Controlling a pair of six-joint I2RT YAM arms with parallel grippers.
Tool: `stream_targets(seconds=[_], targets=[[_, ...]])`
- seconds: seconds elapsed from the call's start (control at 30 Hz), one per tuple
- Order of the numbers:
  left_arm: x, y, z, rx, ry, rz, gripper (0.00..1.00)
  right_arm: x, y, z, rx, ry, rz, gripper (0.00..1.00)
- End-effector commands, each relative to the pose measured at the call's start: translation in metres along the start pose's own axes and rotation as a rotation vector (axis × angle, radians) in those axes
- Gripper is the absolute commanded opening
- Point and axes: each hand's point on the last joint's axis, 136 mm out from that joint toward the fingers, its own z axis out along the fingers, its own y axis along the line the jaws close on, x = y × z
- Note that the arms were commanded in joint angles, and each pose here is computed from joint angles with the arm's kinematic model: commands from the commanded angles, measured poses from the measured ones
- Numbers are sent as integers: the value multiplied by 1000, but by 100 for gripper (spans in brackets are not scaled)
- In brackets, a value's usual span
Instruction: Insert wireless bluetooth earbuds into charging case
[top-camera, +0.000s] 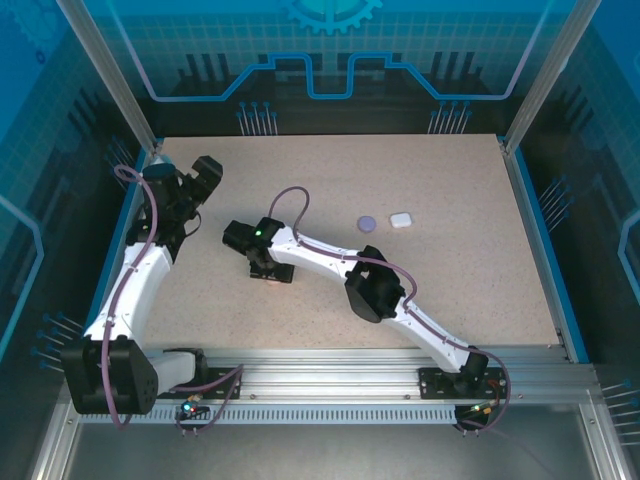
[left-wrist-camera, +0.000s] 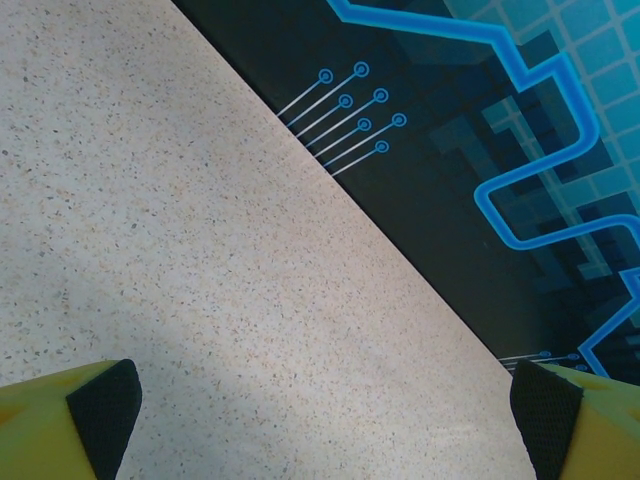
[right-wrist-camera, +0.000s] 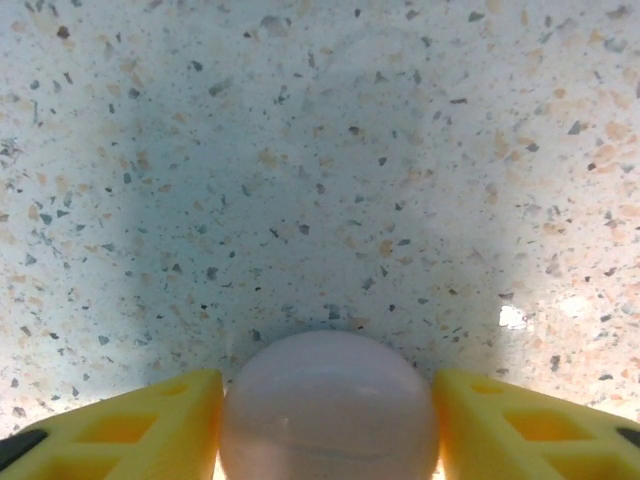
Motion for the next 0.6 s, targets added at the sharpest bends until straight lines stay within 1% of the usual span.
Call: stream_targets(seconds=[0.0,0.17,0.23,0.3,0.33,0.43,0.57], targets=[[3,-3,-3,28,22,15,99,-1,-5,-12,10,-29,-27,53],[10,-16,0,83,83,39,99,-16,-17,-32,-7,-84,-82,50],[13,-23,-1,117,103,55,99,-23,-22,-42,-20,-112,-163,50],[17,-31,-4,158,127,70,99,-29,-34,-48,-3,-131,-237,51],[19,-34,-4,174,143,72,99,-33,-41,-59,-3,-146,-263,51],[30,-47,-5,222,196,84,99,-40,-69,-64,27,-133,-323,52],[52,-60,-7,253,258,124,99,-44,-101,-59,20,-94,-353,52]])
